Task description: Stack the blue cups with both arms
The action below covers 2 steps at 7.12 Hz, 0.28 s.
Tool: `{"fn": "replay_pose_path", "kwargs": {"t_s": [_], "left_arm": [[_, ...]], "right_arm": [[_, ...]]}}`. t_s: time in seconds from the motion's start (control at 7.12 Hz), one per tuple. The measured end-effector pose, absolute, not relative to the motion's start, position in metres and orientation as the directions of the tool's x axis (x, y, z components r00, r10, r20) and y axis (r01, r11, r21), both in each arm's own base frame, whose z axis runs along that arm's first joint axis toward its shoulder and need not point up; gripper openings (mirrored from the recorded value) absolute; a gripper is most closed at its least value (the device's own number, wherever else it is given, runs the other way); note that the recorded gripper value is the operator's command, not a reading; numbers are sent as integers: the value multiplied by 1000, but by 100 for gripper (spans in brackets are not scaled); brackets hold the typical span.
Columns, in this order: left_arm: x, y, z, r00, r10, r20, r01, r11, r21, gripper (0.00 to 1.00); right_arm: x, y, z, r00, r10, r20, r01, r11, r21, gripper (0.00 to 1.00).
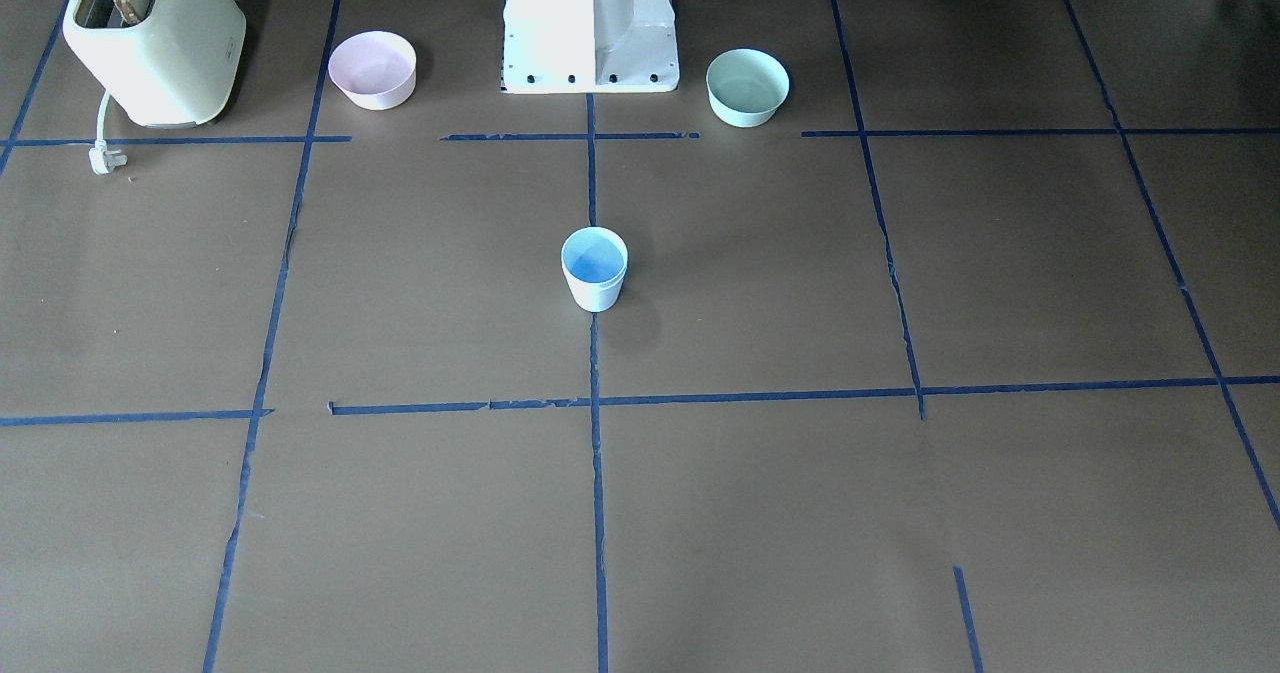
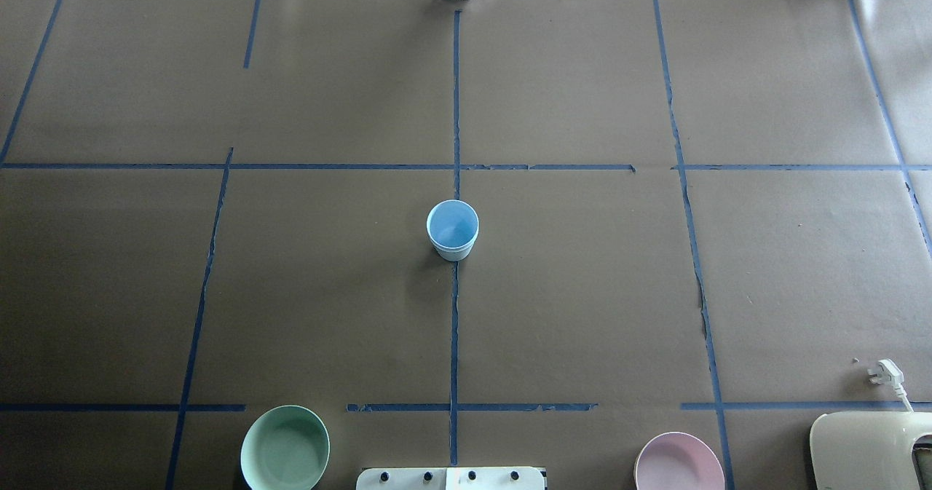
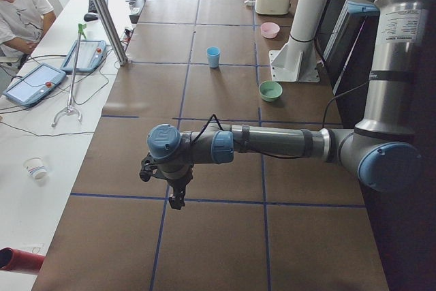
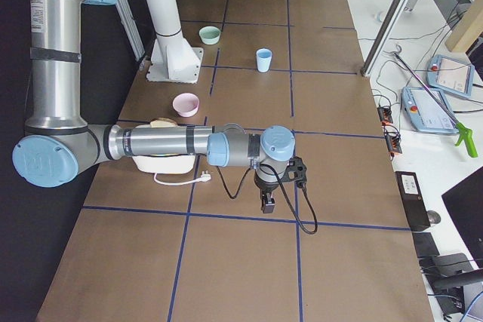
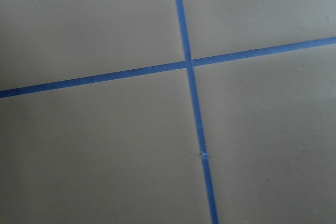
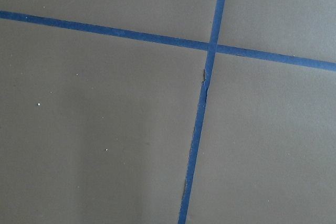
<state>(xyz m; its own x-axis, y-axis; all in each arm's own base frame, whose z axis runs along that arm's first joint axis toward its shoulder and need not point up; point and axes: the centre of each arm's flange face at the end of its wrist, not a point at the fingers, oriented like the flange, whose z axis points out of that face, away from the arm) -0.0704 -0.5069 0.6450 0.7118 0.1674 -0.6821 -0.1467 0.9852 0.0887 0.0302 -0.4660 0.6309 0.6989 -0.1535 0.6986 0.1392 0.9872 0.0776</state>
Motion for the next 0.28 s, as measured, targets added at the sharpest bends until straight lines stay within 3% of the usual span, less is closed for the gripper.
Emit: {"fn": "replay_pose_path", "kwargs": {"t_s": [0.28], "left_arm": [[-72, -507, 643, 728, 171, -664, -149, 985, 91, 100]], "right_arm": [[30, -466, 630, 700, -142, 700, 129, 989, 72, 100]]}}
